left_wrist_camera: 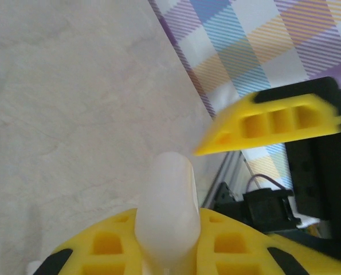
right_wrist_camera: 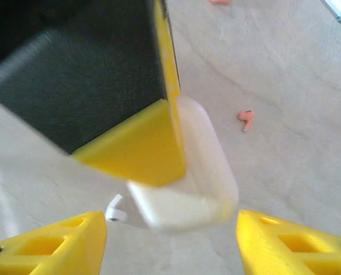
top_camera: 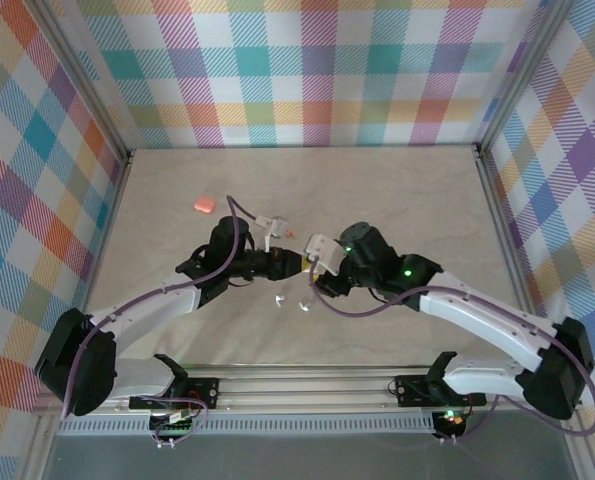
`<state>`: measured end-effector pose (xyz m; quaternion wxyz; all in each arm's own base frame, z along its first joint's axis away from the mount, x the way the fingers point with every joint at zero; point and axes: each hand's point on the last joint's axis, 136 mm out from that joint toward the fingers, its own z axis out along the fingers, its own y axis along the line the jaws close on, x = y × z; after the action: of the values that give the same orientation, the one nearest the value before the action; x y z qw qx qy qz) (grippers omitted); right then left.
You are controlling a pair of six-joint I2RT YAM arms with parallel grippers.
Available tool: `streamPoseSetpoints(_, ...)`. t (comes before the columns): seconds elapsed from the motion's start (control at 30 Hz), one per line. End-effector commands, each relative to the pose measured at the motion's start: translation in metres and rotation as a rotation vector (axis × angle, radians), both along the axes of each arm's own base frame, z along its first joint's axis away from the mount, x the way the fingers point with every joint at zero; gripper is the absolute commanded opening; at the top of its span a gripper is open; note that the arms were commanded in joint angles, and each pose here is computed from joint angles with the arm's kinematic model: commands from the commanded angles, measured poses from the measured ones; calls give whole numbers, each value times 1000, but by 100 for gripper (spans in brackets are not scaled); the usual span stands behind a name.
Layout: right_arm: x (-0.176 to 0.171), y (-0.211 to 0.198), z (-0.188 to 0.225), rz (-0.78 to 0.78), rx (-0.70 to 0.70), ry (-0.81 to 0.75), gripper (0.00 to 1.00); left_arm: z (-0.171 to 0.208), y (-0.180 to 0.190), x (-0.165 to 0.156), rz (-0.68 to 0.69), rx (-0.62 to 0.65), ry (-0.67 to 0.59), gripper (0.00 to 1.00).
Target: Insert the wireless bluetooth earbuds into the charging case
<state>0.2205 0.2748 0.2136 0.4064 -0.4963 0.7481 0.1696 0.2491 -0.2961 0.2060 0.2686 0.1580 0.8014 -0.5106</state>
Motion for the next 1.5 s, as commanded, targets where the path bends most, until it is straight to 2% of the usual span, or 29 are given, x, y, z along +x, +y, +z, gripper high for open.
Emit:
streamPoseSetpoints(0.0, -16, -1, 47, 9, 333, 185, 65, 25, 14, 13, 82, -16, -158, 0)
streamPoseSetpoints(0.13, -15, -12, 80, 20, 580, 388, 64, 57, 26, 14, 113, -100, -292, 0)
streamPoseSetpoints(0.33, -17, 1, 104, 118, 694, 593, 57, 103, 28, 0, 66, -204, -427, 0)
streamPoseSetpoints(0.43, -15, 7, 115, 165, 752, 615, 50, 120, 26, -7, 36, -258, -444, 0)
streamPoseSetpoints(0.53, -12, 10, 121, 180, 787, 617, 48, 131, 18, -14, -21, -316, -411, 0)
streamPoseSetpoints(0.67, -11, 13, 128, 205, 815, 631, 47, 135, 7, -25, -85, -333, -391, 0)
streamPoseSetpoints(0.9, -15, 15, 127, 239, 804, 670, 37, 145, 0, -36, -139, -348, -409, 0)
streamPoseSetpoints(1.07, -14, 15, 120, 212, 790, 695, 45, 148, -5, -39, -166, -345, -421, 0)
streamPoseSetpoints(1.33, 1, 2, 104, 17, 741, 658, 49, 146, 2, -42, -141, -302, -436, 0)
streamPoseSetpoints(1.47, 1, 2, 105, 9, 747, 683, 55, 149, 3, -44, -138, -307, -437, 0)
